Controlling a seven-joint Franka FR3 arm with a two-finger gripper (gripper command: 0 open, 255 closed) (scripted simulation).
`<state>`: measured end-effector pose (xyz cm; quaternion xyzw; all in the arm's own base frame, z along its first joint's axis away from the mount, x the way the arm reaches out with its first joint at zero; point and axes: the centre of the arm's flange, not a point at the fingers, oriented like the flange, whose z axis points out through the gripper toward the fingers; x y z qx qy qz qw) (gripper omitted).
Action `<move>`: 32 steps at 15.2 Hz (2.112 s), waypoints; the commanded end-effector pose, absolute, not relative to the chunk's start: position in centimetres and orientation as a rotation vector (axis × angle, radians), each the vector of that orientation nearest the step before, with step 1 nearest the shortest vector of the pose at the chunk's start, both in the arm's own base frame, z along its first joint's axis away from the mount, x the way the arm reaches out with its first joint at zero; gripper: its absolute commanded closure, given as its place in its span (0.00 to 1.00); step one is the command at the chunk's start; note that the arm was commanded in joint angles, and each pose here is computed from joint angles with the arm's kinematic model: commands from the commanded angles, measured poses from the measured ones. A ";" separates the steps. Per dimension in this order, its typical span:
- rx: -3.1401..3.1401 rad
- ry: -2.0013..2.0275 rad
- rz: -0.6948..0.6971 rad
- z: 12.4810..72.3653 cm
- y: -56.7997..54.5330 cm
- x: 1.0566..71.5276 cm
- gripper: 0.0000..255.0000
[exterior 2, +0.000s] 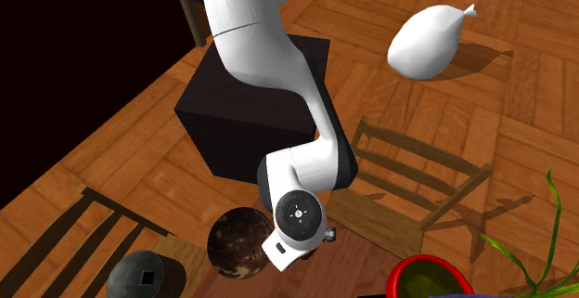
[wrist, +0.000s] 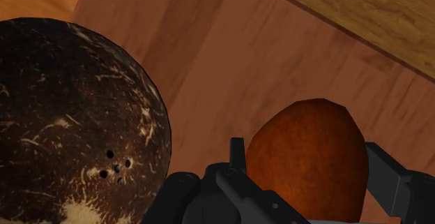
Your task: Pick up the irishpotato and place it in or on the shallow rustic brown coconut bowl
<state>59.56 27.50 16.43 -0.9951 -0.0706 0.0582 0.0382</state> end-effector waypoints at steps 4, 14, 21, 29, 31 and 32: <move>-3.052 -0.216 0.179 19.0 27.5 59.5 1.00; -3.052 -0.216 0.179 20.8 19.6 60.5 1.00; -3.052 -0.216 0.179 21.1 10.5 61.7 1.00; -3.052 -0.216 0.179 17.5 9.0 61.9 1.00; -3.052 -0.216 0.179 16.4 9.0 61.9 1.00; -3.052 -0.216 0.179 15.9 9.0 61.9 1.00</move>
